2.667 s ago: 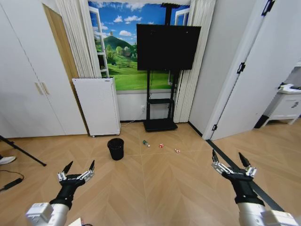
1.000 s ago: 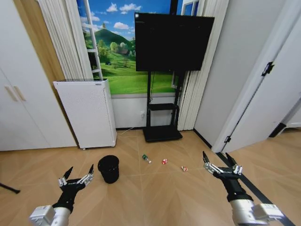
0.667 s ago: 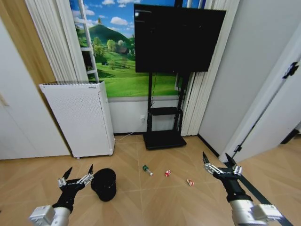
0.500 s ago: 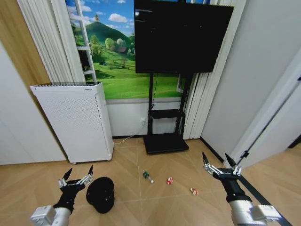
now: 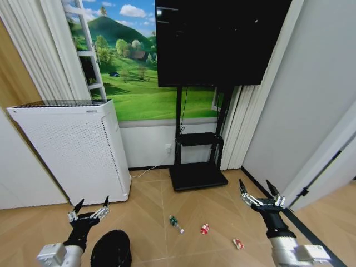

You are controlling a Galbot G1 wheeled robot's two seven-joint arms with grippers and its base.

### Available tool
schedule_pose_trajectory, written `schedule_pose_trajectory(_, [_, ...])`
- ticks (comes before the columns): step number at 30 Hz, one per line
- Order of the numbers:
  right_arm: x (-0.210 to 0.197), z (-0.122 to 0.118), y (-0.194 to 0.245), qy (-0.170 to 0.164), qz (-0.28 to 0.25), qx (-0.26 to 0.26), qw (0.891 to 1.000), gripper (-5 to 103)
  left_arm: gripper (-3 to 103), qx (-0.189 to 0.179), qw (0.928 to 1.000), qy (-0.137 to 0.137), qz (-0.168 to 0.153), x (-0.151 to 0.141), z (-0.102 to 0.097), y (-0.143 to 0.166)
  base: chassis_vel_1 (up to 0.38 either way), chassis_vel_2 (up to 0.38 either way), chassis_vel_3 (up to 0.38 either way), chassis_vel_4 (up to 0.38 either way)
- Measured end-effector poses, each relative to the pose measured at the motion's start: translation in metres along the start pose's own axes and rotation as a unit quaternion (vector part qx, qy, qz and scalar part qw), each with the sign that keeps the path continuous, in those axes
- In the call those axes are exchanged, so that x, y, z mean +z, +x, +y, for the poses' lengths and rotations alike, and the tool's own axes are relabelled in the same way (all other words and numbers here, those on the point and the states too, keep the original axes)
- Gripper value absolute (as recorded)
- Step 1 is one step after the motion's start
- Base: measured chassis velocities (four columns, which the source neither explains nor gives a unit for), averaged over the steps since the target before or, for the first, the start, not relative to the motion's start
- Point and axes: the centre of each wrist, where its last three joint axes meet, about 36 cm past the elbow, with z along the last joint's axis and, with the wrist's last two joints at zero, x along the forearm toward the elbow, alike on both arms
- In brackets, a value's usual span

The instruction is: Pick up the trash bin and place the garbage on the floor into it.

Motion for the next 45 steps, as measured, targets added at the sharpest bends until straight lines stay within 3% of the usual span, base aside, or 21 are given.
schedule_pose_trajectory(33, [-0.001,0.002,0.001,-0.011,0.002,-0.025,1.000,100,98,0.002,0.9999,0.002,-0.015,-0.007,-0.001,0.003,-0.026,0.030,0.033,-0.032])
schedule_pose_trajectory(45, [0.002,0.000,0.004,-0.008,0.003,-0.027,1.000,100,98,0.009,0.9995,-0.013,-0.026,-0.011,0.002,0.003,-0.043,0.041,0.054,-0.043])
